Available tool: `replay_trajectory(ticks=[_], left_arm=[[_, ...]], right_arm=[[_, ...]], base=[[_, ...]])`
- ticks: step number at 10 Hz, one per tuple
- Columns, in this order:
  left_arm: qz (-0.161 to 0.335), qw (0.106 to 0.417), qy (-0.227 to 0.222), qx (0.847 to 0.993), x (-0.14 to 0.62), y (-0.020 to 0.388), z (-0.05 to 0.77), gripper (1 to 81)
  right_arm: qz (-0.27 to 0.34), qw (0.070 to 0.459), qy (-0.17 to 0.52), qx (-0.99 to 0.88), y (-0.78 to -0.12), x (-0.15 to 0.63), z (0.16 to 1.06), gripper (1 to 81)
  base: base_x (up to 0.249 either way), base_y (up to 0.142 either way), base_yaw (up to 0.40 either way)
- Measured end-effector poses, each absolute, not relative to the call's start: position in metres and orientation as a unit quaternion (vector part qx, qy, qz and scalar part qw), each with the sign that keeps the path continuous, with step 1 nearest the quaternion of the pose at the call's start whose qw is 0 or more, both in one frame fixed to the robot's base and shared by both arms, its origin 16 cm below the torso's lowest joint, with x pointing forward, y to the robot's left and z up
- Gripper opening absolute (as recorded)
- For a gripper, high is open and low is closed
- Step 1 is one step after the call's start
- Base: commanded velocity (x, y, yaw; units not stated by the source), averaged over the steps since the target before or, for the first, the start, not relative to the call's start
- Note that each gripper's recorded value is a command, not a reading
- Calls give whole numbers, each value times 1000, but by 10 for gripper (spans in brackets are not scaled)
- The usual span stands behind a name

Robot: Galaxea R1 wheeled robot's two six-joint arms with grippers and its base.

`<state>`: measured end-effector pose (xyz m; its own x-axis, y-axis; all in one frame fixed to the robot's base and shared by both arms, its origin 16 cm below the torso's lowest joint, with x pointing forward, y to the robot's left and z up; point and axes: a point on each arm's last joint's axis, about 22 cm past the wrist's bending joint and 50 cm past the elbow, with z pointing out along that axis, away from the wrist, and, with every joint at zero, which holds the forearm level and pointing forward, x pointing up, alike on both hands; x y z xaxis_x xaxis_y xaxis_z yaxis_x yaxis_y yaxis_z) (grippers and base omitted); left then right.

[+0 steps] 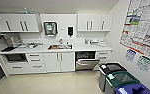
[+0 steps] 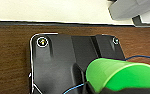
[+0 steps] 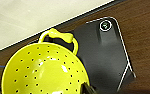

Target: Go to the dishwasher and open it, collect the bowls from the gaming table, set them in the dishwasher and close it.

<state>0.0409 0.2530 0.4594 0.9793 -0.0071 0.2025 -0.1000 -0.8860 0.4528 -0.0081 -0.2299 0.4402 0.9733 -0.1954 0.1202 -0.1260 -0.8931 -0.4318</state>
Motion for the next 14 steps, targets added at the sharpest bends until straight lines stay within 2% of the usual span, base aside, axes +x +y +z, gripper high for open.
replay_trajectory(ticks=[14], left_arm=[[98,237,-28,966,42,253,459,10]], right_arm=[[-80,216,83,-970,-230,-7,440,10]], base=[[121,0,0]])
